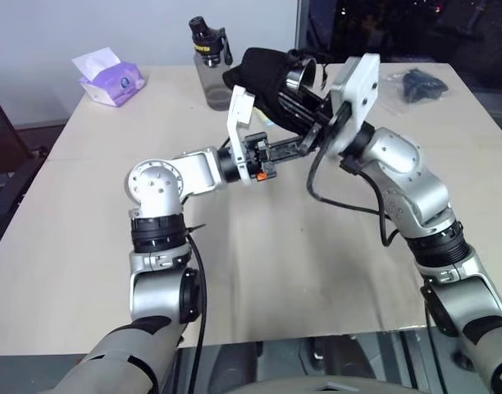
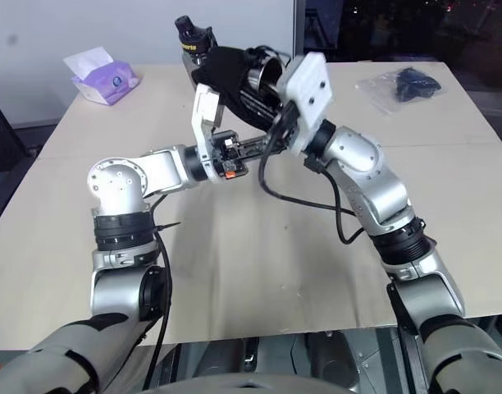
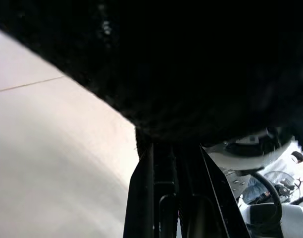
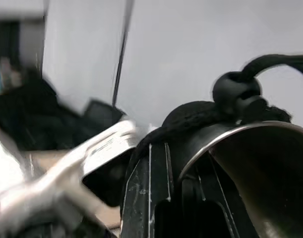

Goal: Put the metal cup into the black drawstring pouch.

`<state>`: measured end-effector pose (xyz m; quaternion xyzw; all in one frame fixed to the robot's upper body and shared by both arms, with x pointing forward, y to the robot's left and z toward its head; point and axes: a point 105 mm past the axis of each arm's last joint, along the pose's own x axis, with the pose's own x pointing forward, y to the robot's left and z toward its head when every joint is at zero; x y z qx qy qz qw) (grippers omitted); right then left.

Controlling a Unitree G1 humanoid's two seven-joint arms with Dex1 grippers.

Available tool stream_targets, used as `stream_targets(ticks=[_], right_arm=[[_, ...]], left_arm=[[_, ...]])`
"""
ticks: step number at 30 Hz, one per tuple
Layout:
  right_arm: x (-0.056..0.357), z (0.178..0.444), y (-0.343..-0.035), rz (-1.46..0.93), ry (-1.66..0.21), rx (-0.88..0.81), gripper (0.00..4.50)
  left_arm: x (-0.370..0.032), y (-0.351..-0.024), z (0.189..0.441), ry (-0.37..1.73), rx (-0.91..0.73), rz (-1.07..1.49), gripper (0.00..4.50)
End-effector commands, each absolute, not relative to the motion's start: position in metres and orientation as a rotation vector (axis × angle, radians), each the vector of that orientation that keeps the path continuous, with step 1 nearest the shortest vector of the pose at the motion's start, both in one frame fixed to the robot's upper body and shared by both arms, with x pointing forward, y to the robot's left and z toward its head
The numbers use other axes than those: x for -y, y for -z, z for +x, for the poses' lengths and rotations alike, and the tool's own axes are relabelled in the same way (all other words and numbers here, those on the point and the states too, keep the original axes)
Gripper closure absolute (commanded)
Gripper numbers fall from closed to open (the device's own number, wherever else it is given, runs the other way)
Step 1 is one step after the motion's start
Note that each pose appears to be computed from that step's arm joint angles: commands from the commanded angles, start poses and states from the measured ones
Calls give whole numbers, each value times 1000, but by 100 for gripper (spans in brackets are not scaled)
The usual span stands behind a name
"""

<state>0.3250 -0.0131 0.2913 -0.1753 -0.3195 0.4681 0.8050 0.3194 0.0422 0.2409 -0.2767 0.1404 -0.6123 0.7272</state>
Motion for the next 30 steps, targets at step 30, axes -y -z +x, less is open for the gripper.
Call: stream_targets(ticks=[30], right_arm=[[67,334,-269,589,-1012,314,444]], left_arm=[[-44,-268,289,1635,-156,-516,450]])
